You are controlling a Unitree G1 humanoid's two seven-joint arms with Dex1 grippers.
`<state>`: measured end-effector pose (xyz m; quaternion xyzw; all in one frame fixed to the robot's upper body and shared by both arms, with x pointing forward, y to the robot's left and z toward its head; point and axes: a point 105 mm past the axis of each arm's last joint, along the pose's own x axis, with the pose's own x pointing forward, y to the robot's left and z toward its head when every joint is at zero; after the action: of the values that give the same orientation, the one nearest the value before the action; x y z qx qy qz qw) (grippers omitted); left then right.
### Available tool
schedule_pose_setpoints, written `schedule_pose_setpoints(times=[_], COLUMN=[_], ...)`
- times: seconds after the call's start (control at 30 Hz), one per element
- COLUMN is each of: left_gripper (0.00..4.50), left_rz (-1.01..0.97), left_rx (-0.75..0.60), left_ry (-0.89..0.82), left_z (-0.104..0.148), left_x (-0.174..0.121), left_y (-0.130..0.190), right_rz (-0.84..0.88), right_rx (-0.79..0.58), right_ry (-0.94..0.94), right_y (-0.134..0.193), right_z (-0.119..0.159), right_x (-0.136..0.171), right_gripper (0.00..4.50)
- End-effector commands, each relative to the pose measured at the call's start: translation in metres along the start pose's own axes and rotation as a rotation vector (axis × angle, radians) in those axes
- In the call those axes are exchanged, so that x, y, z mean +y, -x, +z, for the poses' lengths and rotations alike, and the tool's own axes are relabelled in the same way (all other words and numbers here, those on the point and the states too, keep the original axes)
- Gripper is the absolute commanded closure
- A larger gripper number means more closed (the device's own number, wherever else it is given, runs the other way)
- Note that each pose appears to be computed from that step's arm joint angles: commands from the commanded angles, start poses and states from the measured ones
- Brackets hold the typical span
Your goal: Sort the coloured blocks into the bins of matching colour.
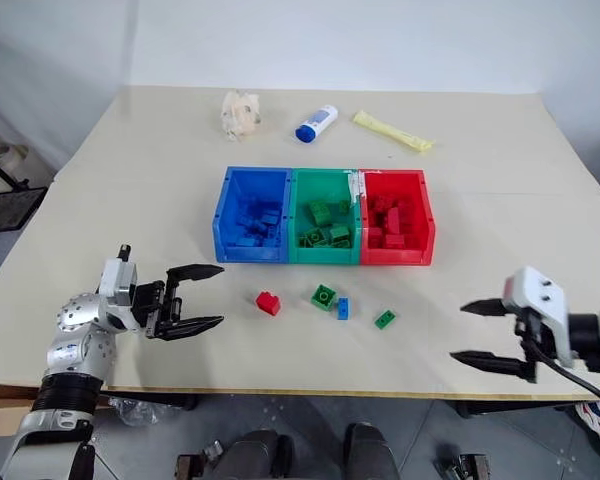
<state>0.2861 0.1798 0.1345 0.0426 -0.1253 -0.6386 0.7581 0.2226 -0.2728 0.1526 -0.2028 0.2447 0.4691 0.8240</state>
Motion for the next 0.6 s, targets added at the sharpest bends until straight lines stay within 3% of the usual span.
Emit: schedule_pose_setpoints(times=[0.03, 0.2, 0.43, 0.6], left_gripper=[0.0, 0.0, 0.0, 0.0], left_rz=[-0.098, -0.107, -0.144, -0.146], left_rx=[0.012, 0.025, 0.094, 0.148], left_ry=[-0.049, -0.048, -0.051, -0.069], left_z=[0.005, 0.002, -0.006, -0.01], left_x=[-0.008, -0.009, -0.02, -0.026], left_y=[0.005, 0.005, 0.002, 0.002], right_rz=[-0.003, 0.048, 0.055, 0.1], right_rx=[0.005, -0.021, -0.147, -0.146], right_ry=[0.063, 0.103, 0.178, 0.2], right_y=[0.012, -0.01, -0.071, -0.097], right_z=[0.011, 0.024, 0.052, 0.047], right_x=[0.004, 0.011, 0.002, 0.002], right_gripper=[0.01, 0.01, 0.01, 0.01])
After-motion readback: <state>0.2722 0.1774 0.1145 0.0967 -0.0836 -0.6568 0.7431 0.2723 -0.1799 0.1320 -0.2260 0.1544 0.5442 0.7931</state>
